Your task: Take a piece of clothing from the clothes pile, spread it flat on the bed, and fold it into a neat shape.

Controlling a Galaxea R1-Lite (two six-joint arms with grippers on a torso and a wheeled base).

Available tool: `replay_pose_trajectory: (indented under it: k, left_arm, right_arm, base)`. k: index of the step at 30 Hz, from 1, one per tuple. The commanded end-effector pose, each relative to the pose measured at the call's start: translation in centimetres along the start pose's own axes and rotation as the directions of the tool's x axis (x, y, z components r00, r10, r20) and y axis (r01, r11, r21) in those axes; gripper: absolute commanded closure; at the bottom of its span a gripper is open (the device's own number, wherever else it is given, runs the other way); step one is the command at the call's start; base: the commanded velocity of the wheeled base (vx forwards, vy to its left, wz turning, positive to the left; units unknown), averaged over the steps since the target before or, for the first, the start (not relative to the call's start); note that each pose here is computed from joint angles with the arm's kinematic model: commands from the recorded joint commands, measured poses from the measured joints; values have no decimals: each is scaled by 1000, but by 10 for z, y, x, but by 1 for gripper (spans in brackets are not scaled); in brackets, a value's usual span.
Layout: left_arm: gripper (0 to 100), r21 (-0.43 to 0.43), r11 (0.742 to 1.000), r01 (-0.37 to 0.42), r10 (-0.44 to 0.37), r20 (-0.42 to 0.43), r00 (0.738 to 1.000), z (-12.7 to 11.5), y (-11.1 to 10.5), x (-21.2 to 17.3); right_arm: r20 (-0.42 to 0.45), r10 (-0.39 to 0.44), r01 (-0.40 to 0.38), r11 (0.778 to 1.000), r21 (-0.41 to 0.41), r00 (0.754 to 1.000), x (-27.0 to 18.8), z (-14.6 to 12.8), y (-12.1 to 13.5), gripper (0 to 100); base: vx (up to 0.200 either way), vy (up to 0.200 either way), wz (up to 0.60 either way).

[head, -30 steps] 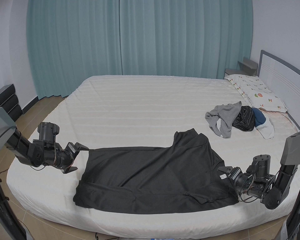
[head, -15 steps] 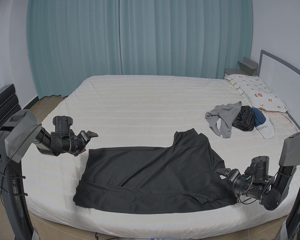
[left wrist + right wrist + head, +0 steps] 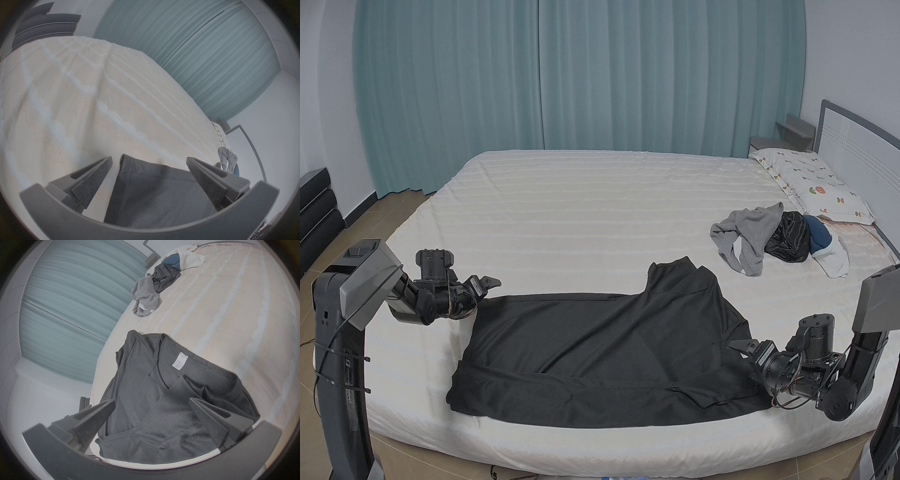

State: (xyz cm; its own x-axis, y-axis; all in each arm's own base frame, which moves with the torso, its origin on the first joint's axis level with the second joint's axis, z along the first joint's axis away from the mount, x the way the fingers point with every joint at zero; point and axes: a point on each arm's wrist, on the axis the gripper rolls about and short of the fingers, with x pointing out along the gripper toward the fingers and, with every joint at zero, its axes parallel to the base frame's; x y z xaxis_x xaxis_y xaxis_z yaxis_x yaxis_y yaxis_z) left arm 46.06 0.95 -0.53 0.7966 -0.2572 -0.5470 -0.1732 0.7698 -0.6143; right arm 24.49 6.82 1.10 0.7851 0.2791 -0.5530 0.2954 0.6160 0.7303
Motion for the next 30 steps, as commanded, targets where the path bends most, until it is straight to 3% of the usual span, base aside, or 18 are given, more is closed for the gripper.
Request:
replay_pose_trajectory:
  k: [1, 2, 3, 15, 20, 24, 30]
  left_arm:
    - [0, -3, 1000, -6, 5, -13, 1000, -4, 2, 0]
    - [0, -2, 1000, -5, 5, -16, 1000, -5, 1, 0]
    - [100, -2, 1000, -6, 5, -17, 1000, -6, 1, 0]
    - [100, -3, 1000, -11, 12, 42, 999, 1, 0, -6]
    - [100, -25, 999, -23, 26, 102, 994, 8, -6, -12]
    - [100, -65, 998, 2, 8, 149, 989, 17, -15, -19]
    - [100, -82, 997, -9, 24, 186, 982, 23, -18, -23]
  right_arm:
    - [3, 3, -3, 1000, 0, 1000, 0, 1, 1, 0]
    - [5, 7, -7, 1000, -1, 1000, 0, 1, 1, 0]
    - [7, 8, -8, 1000, -2, 1000, -1, 1, 2, 0]
    - [78, 126, -120, 990, -77, 989, 27, 22, 33, 0]
    - [93, 122, -106, 981, -160, 988, 55, 39, 46, 0]
    - [69, 105, -82, 957, -279, 992, 93, 62, 51, 0]
    - [44, 64, -47, 946, -320, 997, 138, 97, 54, 0]
  base:
    - [0, 0, 0]
    - [0, 0, 0]
    - [0, 0, 0]
    - [0, 0, 0]
    - [0, 0, 0]
    - [0, 0, 0]
    - [0, 0, 0]
